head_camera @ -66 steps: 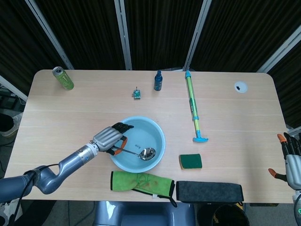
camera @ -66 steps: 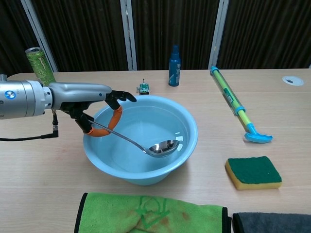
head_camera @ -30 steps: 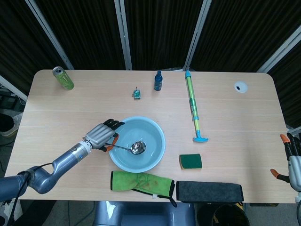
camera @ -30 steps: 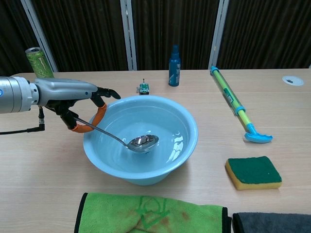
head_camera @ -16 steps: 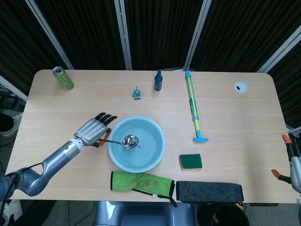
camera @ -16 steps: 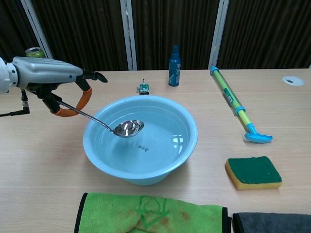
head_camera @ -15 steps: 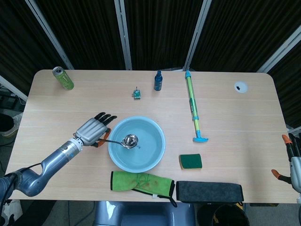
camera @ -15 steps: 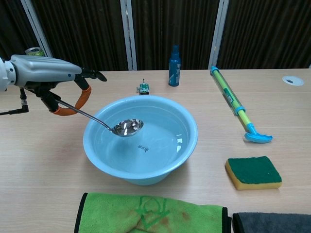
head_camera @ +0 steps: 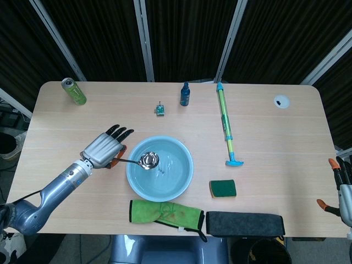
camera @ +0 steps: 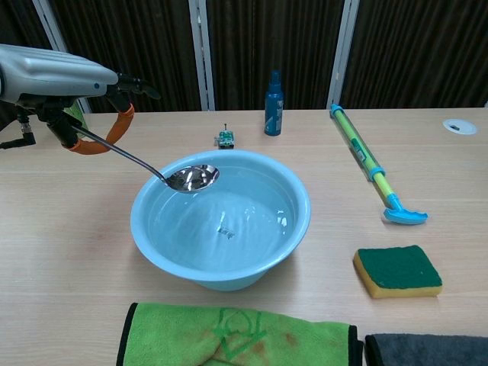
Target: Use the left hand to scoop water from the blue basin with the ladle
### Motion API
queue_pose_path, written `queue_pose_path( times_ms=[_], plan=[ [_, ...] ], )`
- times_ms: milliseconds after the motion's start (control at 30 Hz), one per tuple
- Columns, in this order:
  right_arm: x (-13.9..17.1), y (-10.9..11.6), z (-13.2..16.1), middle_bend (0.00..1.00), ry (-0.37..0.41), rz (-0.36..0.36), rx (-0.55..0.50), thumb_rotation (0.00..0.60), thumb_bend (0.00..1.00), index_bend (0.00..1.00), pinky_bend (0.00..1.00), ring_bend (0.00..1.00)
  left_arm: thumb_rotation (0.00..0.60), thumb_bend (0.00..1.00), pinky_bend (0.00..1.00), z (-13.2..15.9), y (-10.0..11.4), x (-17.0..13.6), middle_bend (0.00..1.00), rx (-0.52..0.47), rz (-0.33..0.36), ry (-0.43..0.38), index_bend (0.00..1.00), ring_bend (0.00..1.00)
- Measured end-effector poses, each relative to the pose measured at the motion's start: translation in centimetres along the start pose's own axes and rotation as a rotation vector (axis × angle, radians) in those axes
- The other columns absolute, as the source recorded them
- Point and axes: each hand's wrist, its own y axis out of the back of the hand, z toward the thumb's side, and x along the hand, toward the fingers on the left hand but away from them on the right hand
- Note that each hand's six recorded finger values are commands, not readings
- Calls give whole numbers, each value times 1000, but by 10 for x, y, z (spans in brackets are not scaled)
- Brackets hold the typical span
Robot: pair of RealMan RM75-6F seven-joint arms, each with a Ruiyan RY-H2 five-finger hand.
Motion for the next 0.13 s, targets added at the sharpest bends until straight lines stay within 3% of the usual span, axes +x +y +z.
queue_pose_path(
  times_ms=[133],
  plan=[
    [0, 0, 0, 0, 2, 1, 1, 600, 0, 0, 0, 0, 600, 675, 0, 2, -1, 0, 0, -2, -1, -2, 717, 0]
  ],
)
